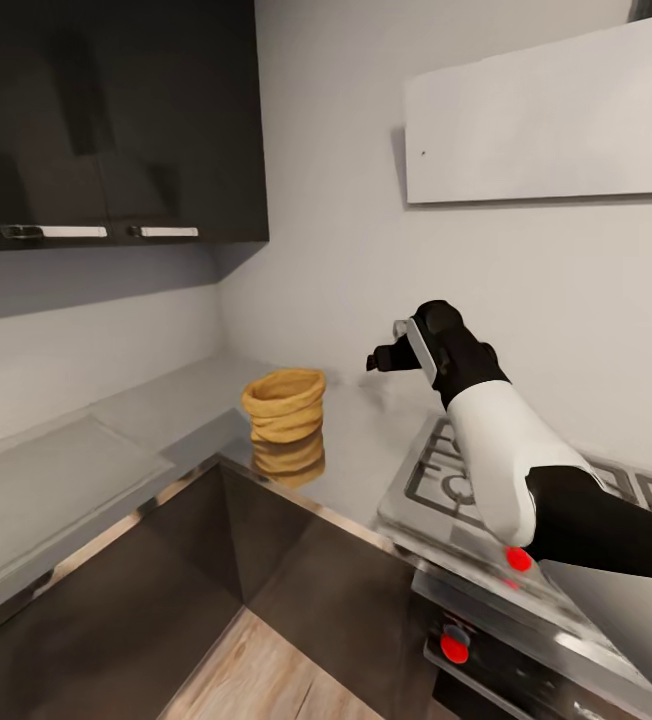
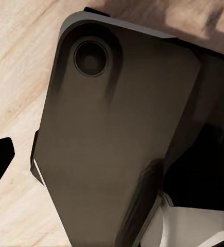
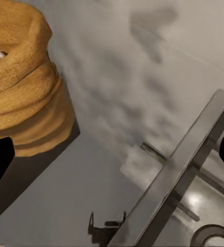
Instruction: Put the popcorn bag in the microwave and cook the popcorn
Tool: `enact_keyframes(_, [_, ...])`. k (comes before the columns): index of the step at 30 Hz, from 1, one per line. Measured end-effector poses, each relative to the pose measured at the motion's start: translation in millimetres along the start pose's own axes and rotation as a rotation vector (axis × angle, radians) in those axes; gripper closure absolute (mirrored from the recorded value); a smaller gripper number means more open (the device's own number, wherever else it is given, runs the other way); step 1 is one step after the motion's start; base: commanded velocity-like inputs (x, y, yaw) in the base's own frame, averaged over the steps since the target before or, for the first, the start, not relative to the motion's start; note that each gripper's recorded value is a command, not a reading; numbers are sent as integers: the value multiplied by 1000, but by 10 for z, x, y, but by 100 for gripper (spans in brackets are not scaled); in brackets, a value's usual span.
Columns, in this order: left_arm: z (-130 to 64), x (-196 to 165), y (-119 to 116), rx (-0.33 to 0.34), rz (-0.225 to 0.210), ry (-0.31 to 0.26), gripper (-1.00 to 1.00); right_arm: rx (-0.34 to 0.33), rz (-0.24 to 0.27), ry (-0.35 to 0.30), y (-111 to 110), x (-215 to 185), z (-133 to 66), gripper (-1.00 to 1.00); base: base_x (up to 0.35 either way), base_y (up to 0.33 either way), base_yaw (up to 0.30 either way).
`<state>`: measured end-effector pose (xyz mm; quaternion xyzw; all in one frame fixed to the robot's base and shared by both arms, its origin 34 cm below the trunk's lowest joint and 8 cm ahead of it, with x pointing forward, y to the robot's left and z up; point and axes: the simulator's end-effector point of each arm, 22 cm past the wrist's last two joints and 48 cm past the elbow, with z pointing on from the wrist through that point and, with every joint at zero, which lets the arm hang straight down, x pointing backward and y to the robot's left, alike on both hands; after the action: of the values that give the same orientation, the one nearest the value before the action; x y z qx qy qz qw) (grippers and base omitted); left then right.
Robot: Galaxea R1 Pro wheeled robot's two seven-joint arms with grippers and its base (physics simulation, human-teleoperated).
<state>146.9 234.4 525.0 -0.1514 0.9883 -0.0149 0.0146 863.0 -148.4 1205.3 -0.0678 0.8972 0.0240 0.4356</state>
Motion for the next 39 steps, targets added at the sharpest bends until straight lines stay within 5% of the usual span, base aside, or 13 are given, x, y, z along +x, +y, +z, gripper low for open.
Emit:
enact_keyframes(25, [1,0,-2,0,0,1,-100,-1,1,-16,0,-56,-29,-100,156,0,1])
enact_keyframes(39, [1,-1,-1,0,0,1,-100,9,-4,-16,-20,-57,-29,-100,0,0,250])
